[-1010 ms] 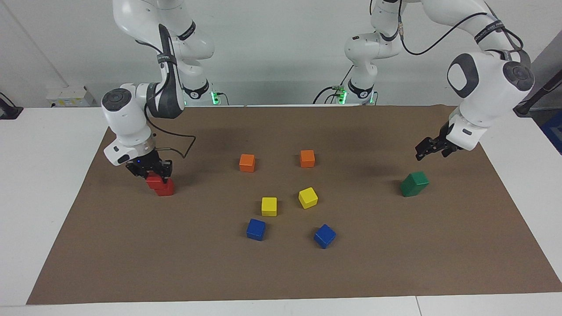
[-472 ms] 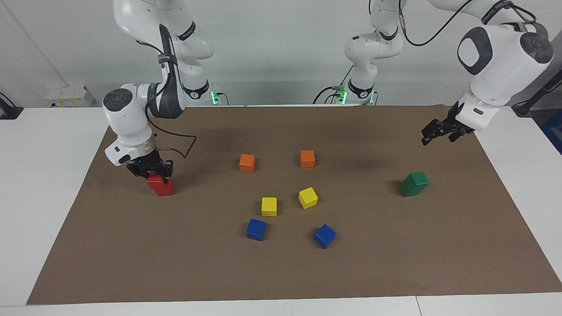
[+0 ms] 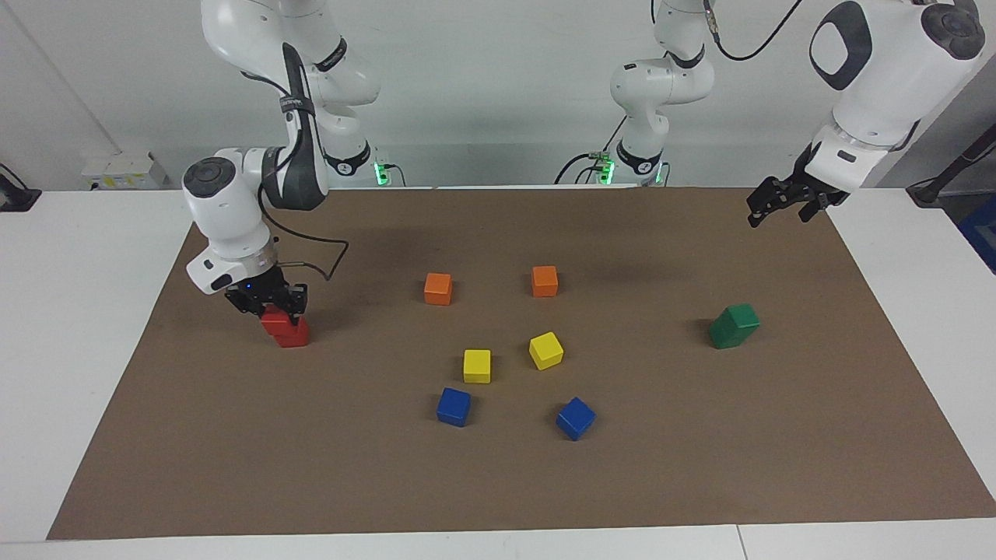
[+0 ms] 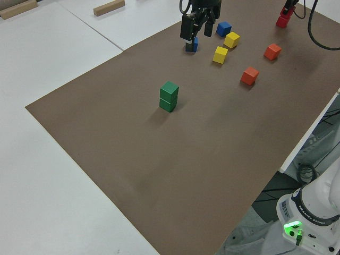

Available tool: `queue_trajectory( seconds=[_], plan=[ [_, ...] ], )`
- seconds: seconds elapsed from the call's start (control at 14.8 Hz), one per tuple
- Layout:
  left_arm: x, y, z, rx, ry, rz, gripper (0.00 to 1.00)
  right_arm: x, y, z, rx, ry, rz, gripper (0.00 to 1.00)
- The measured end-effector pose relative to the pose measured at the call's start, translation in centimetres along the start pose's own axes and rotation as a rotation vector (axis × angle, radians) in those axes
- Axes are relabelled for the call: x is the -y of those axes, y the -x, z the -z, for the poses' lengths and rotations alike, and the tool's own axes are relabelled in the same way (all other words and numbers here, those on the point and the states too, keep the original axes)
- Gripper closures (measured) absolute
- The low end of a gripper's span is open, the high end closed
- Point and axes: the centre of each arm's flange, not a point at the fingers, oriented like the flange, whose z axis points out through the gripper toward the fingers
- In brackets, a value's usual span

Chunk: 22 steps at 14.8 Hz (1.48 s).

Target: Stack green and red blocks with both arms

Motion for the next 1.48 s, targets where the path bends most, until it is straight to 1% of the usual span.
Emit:
queue_trajectory(
  seconds=[0.34, 0.94, 1.21, 1.48],
  plan=[
    [0.0, -0.2, -0.4, 0.014, -0.001, 0.001, 0.00, 0.1, 0.3, -0.4, 0.009, 0.000, 0.003, 0.45],
    [0.6, -0.3, -0.4, 0.015, 0.002, 0.012, 0.00, 0.7, 0.3, -0.4, 0.009, -0.001, 0.015, 0.45],
    [0.2, -1.4, -1.1, 0.035, 0.009, 0.003, 0.00, 0.6, 0.3, -0.4, 0.009, -0.001, 0.015, 0.45],
    [0.1, -1.5, -1.1, 0.037, 0.010, 0.002, 0.00, 0.6, 0.3, -0.4, 0.009, -0.001, 0.016, 0.45]
  ],
)
